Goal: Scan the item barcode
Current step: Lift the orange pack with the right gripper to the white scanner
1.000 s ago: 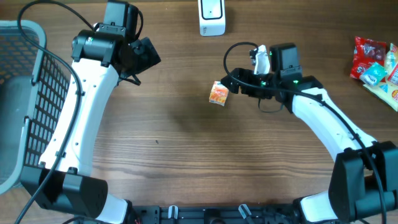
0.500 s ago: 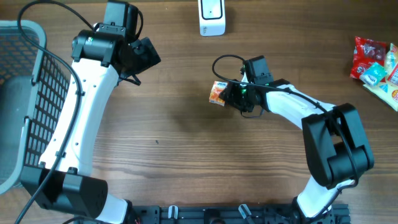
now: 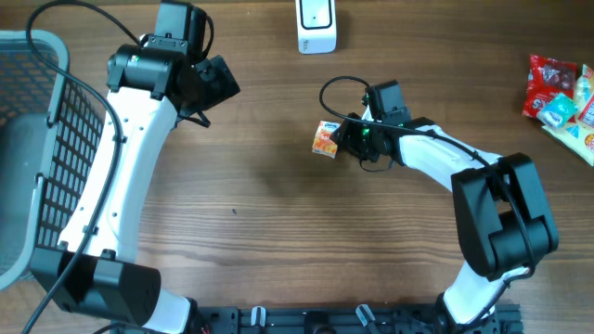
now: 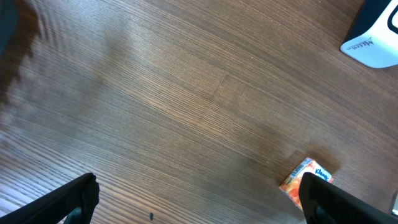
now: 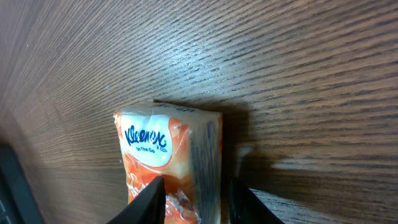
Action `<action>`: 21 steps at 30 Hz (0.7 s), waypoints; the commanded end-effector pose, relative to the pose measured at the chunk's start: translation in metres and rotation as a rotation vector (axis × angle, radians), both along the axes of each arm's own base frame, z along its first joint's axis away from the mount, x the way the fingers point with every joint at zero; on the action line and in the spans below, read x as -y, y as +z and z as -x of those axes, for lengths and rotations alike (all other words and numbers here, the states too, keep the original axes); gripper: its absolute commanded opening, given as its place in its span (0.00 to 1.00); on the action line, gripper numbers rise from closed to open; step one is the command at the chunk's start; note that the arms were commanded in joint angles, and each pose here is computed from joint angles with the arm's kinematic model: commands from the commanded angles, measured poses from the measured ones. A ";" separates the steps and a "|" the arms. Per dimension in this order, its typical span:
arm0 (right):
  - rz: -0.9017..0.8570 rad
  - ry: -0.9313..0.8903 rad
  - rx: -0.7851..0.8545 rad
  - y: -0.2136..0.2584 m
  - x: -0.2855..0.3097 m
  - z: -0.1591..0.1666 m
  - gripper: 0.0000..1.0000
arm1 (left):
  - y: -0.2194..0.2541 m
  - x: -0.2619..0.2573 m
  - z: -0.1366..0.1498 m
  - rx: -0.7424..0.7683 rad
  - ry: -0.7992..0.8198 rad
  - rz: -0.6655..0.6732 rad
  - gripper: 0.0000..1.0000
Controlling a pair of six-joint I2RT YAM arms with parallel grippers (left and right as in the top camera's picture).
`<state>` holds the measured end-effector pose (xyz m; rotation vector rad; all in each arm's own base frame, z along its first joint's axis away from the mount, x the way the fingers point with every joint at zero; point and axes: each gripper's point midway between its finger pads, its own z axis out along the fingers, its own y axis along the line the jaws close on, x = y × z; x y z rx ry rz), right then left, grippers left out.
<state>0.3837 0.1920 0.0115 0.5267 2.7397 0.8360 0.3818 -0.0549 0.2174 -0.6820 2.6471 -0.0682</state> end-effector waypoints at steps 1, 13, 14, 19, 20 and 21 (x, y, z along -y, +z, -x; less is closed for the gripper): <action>0.022 -0.024 -0.036 -0.018 0.005 0.002 0.27 | 0.001 -0.002 -0.002 0.005 0.015 -0.004 1.00; -0.179 0.164 0.158 0.059 -0.041 -0.033 0.05 | 0.001 -0.002 -0.002 0.005 0.015 -0.004 1.00; -0.129 0.156 0.212 0.077 -0.038 -0.050 0.04 | 0.001 -0.002 -0.002 0.005 0.015 -0.004 1.00; 0.326 0.027 0.529 0.162 0.016 -0.131 0.05 | 0.001 -0.002 -0.002 0.005 0.015 -0.004 1.00; 0.395 0.023 0.611 0.176 0.021 -0.143 0.05 | 0.001 -0.002 -0.002 0.005 0.015 -0.004 1.00; 0.463 0.023 0.702 0.191 0.024 -0.154 0.05 | 0.001 -0.002 -0.002 0.005 0.015 -0.004 1.00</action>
